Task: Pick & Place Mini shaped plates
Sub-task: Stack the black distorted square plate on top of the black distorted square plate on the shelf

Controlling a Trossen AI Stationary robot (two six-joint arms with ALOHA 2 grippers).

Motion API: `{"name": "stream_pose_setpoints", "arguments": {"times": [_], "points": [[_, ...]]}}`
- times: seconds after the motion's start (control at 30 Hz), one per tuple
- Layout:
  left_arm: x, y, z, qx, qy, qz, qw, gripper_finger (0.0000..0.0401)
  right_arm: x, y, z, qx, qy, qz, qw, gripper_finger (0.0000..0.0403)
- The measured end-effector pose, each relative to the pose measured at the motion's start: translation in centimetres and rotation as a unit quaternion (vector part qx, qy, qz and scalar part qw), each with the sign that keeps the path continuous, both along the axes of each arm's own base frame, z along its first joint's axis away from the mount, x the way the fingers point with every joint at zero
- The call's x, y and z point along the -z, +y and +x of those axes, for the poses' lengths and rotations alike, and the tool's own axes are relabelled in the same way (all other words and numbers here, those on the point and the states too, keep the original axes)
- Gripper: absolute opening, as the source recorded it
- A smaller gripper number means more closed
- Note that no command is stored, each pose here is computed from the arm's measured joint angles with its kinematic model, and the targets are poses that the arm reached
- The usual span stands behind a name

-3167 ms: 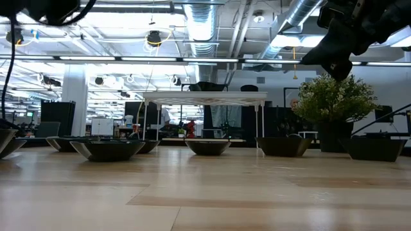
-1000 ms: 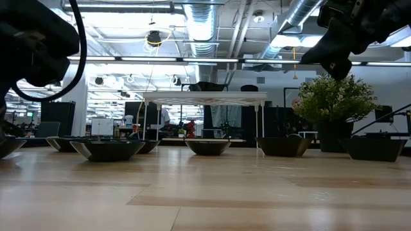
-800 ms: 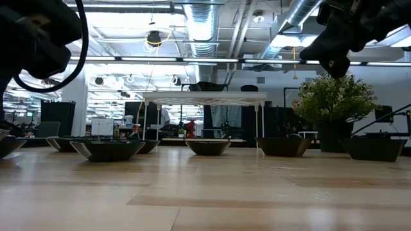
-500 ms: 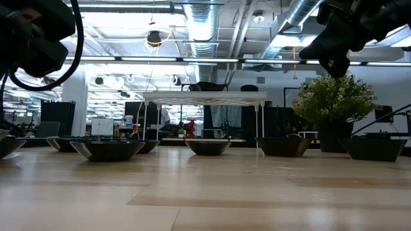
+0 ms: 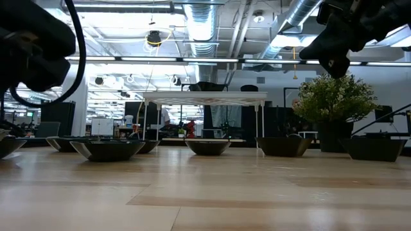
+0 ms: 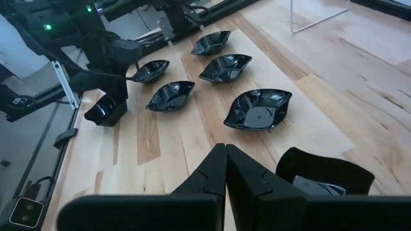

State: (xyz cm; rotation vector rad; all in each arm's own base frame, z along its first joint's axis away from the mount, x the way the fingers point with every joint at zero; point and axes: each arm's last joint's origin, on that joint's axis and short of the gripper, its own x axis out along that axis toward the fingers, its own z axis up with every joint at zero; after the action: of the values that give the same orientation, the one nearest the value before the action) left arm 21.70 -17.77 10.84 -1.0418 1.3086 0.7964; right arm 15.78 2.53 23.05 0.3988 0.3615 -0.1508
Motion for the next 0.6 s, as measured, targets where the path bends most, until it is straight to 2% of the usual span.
{"name": "stream_pose_setpoints", "arguments": {"times": [0.2, 0.43, 0.6], "points": [[0.46, -0.19, 0.21, 0.0, -0.003, -0.005, 1.0, 0.0085, 0.0, 0.01, 0.0, 0.0, 0.0, 0.0, 1.0, 0.0001], [0.28, -0.16, 0.29, -0.004, -0.014, 0.001, 1.0, 0.0011, 0.0, 0.01, 0.0, 0.0, 0.0, 0.0, 1.0, 0.0001], [0.26, -0.17, 0.31, -0.004, -0.016, 0.001, 1.0, 0.0008, 0.0, 0.01, 0.0, 0.0, 0.0, 0.0, 1.0, 0.0001]]}}
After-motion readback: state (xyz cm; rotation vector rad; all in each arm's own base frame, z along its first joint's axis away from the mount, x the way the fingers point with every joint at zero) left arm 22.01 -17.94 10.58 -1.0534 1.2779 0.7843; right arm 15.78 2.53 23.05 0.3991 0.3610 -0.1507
